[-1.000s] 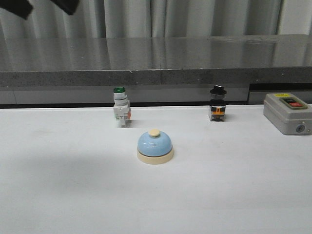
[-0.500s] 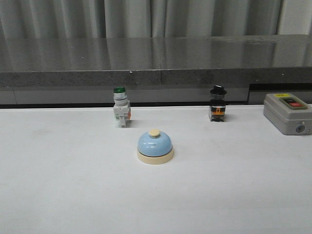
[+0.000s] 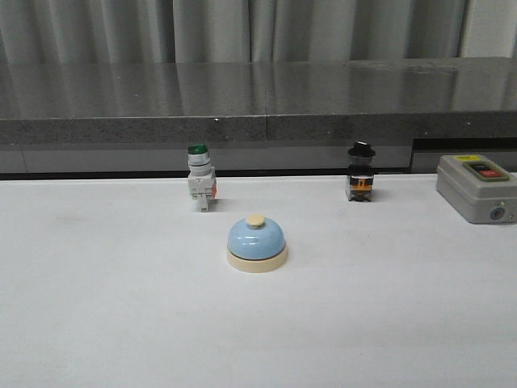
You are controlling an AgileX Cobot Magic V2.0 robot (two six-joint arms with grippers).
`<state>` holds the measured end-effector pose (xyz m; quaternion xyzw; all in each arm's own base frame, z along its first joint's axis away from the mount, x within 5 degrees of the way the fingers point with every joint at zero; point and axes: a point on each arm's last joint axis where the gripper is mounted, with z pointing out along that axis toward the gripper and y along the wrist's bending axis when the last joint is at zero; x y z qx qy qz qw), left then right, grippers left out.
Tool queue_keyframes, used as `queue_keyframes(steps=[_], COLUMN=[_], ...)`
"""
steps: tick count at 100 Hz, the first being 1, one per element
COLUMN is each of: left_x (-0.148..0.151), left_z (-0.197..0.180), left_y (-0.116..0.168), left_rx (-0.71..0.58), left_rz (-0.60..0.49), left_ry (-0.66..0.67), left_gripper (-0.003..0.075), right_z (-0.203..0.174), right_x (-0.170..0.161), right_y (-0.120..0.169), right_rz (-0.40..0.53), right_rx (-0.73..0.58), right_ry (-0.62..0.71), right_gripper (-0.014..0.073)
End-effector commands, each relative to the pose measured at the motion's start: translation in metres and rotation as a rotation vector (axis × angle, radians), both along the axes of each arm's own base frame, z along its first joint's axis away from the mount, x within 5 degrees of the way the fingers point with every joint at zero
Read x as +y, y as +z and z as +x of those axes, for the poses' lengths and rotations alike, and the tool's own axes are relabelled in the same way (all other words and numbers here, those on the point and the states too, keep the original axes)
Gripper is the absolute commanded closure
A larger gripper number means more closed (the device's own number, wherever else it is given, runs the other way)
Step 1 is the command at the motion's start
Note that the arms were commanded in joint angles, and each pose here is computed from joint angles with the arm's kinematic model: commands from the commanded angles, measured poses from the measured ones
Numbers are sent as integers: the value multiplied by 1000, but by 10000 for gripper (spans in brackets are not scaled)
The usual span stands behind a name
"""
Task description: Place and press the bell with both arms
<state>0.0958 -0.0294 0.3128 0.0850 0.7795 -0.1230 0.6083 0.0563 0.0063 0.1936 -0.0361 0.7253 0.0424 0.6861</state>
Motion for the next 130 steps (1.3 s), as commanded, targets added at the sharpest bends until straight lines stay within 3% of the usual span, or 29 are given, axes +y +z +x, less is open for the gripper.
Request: queue_keyframes(steps=[1,56,76,90,102,130], left_x=[1,1,3,6,9,22], left_z=[1,2,2,1,-6,-24], left_y=[15,16,18,18,9,-35], left_rx=[-88,-93,-134,-171,-219,-271], left_rz=[-49,-51,-15,82,136,76], left_ry=[21,23,34,43,55,198], left_gripper=[741,741,741,741,741,741], right_z=[-2,-2,-2,-2,-2,-2], right_x=[-1,-1,-1,-1,-1,-1], right_y=[14,14,14,14,14,14], right_rz=[-2,-2,-2,-2,-2,-2], right_rx=[-120,-120,-120,-120,-120,-120], right_ry=[-6,-6,-6,-6,-6,-6], right_gripper=[655,655,655,655,655,655])
